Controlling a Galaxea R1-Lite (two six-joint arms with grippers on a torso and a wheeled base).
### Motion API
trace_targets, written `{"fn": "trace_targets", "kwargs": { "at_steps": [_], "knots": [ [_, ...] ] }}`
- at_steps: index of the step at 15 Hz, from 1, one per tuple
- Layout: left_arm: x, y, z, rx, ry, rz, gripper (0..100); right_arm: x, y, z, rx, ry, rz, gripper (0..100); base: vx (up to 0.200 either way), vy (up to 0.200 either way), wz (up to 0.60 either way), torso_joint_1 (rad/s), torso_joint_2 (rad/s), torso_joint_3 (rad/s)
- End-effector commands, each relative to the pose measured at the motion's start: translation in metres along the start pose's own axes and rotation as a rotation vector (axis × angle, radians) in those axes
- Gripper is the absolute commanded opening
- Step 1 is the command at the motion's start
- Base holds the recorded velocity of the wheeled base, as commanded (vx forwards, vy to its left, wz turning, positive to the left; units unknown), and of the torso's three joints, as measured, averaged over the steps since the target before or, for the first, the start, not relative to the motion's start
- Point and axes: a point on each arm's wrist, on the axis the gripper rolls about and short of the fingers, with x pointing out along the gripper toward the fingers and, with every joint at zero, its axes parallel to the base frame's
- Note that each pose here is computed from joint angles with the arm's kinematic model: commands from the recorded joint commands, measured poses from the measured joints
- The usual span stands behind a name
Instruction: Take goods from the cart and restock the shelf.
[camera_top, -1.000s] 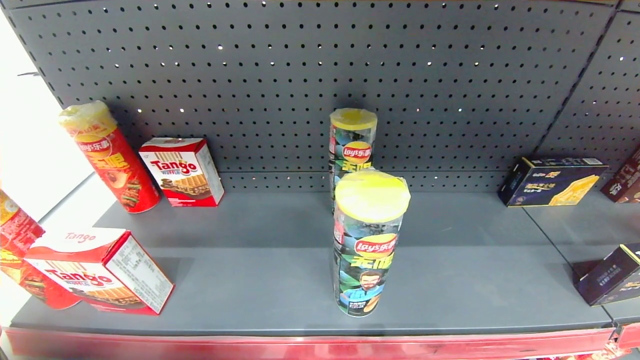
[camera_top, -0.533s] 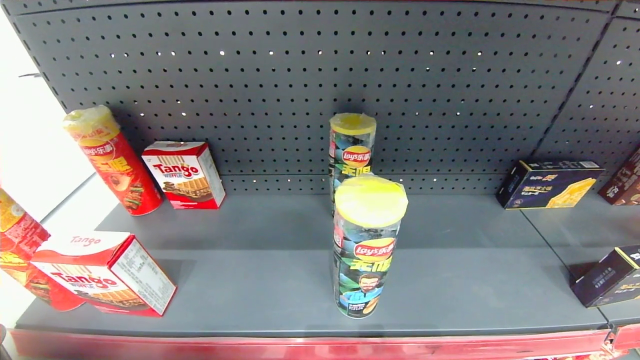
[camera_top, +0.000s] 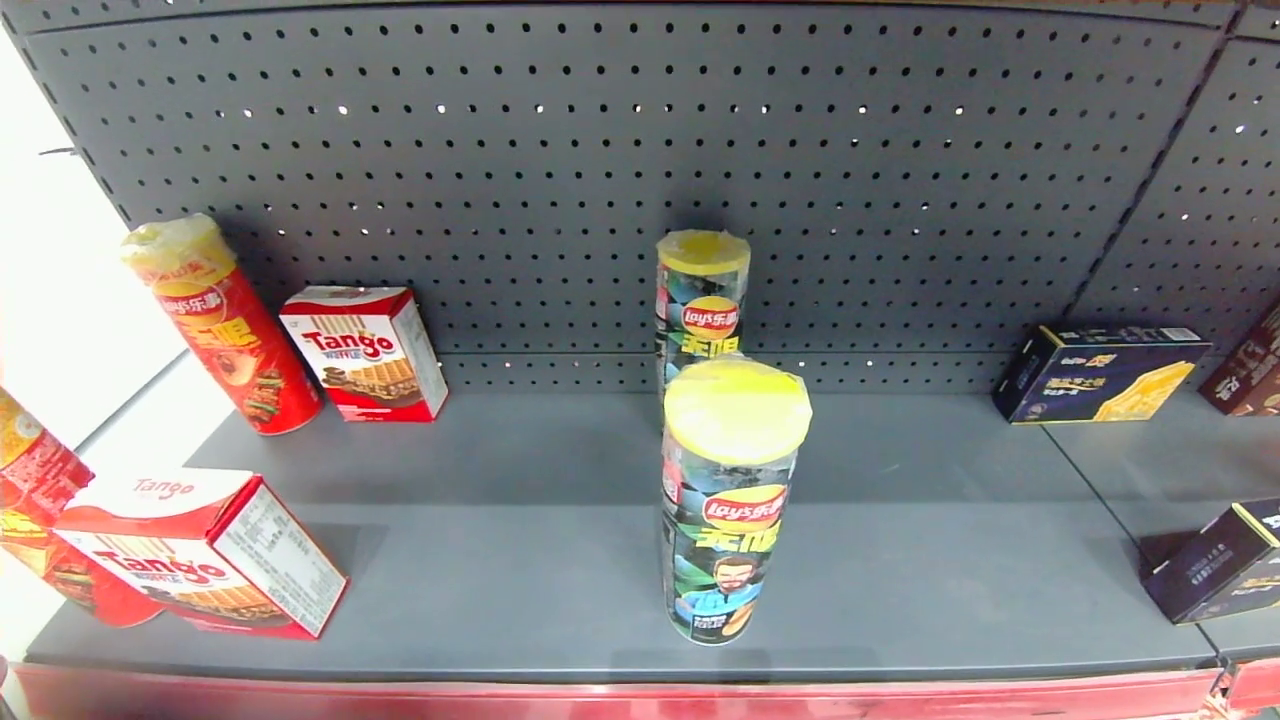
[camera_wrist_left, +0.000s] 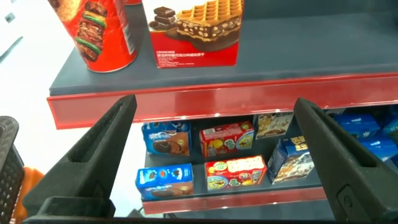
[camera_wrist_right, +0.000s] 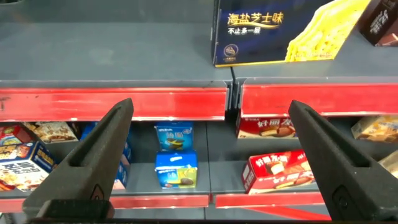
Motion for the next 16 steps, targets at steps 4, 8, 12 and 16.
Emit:
{"fn": "trace_targets", "kwargs": {
  "at_steps": [4,8,12,16],
  "knots": [
    [0.0001,0.0002,0.0,-0.004,0.002,0.008,100,0.0002,0.0,0.0,0.0,0.002,0.0,100,0.0,0.0,0.0,0.0,0.0,0.0],
    [0.0001,0.0002,0.0002,-0.007,0.0,0.009,100,0.0002,0.0,0.0,0.0,0.002,0.0,100,0.0,0.0,0.0,0.0,0.0,0.0],
    [0.0001,0.0003,0.0002,-0.003,0.0,0.014,100,0.0002,0.0,0.0,0.0,0.002,0.0,100,0.0,-0.1,0.0,0.001,0.0,0.001],
    [0.0001,0.0003,0.0002,-0.006,0.0,0.012,100,0.0002,0.0,0.0,0.0,0.002,0.0,100,0.0,0.0,0.0,0.0,0.0,0.0]
  ]
}}
